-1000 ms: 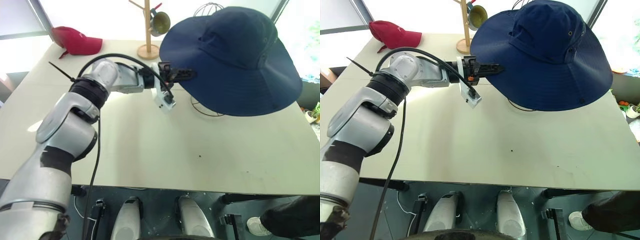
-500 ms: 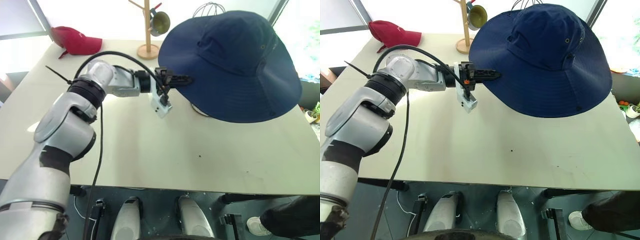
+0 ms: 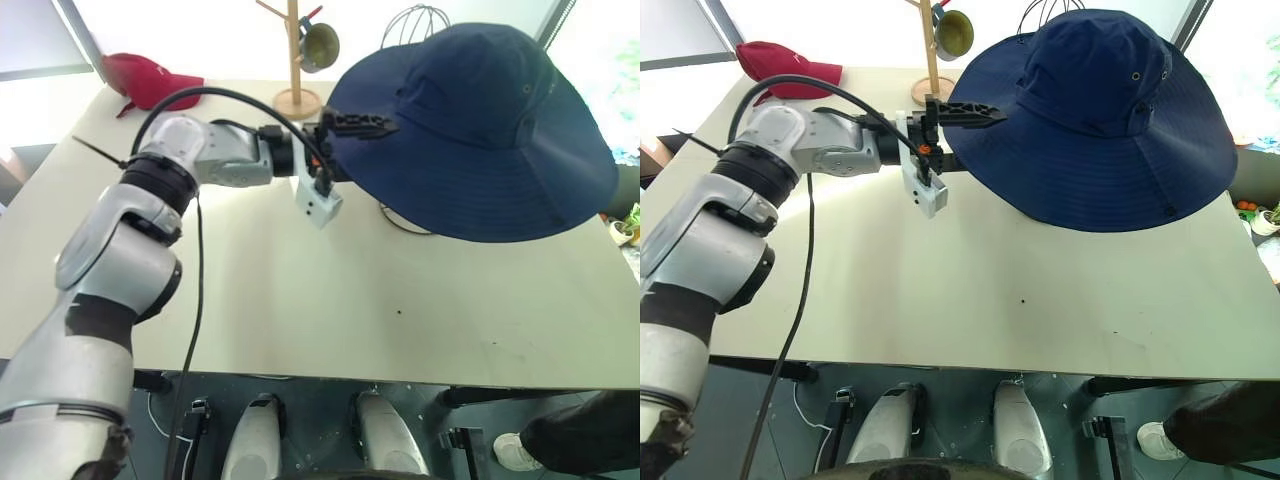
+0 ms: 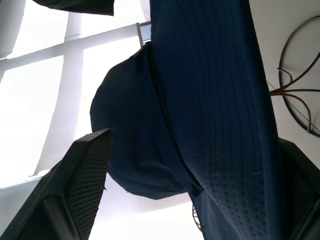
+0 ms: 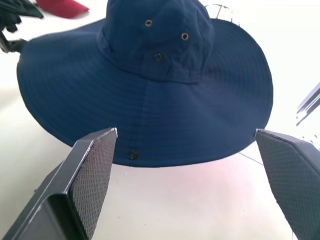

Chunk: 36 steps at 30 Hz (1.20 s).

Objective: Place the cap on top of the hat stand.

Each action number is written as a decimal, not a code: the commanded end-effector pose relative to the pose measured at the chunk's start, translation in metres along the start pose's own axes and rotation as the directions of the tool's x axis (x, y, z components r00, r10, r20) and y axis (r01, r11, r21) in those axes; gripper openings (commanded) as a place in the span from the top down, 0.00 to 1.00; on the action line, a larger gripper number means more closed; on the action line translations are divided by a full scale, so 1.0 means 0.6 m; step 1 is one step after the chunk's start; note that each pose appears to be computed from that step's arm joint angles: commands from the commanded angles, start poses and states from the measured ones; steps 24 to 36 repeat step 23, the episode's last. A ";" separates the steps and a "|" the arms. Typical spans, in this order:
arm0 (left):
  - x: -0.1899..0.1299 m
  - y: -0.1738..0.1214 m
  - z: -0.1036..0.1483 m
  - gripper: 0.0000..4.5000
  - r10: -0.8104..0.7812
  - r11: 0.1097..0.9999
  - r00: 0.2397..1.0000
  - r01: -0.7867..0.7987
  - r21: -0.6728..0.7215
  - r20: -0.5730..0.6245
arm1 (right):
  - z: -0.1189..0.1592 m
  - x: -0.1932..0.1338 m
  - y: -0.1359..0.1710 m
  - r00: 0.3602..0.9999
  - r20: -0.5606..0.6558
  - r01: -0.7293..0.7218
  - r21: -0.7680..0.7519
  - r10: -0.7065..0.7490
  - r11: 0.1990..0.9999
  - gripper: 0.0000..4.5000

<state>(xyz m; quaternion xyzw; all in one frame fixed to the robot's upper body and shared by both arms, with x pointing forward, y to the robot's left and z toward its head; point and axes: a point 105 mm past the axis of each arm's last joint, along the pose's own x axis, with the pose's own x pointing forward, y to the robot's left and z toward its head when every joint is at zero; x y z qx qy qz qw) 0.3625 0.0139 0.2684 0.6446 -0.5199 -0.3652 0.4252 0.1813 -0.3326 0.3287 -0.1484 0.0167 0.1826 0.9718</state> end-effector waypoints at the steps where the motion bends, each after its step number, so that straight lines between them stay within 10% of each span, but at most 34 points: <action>1: -0.036 0.026 0.004 0.02 0.061 0.991 0.998 -0.061 -0.122 0.003 | 0.011 0.001 -0.014 1.000 -0.004 -0.002 -0.041 0.002 0.999 0.00; 5: -0.079 0.025 -0.001 0.02 0.009 0.908 0.996 -0.043 -0.416 -0.084 | 0.001 0.002 -0.035 0.999 -0.045 -0.009 -0.043 0.007 0.999 0.00; 9: -0.171 0.027 -0.001 0.02 -0.163 0.387 0.986 0.033 -0.921 -0.034 | -0.006 0.005 -0.060 0.995 -0.092 -0.029 -0.039 0.025 0.999 0.00; 15: -0.272 0.096 -0.047 0.02 -0.116 -0.045 0.991 -0.071 -0.996 -0.065 | 0.002 0.020 -0.073 0.990 -0.112 -0.094 -0.047 0.088 0.994 0.00; 36: -0.281 0.113 -0.070 0.02 -0.147 -0.003 0.985 -0.088 -0.996 -0.087 | 0.010 0.053 -0.067 0.985 -0.073 -0.160 -0.039 0.157 0.986 0.00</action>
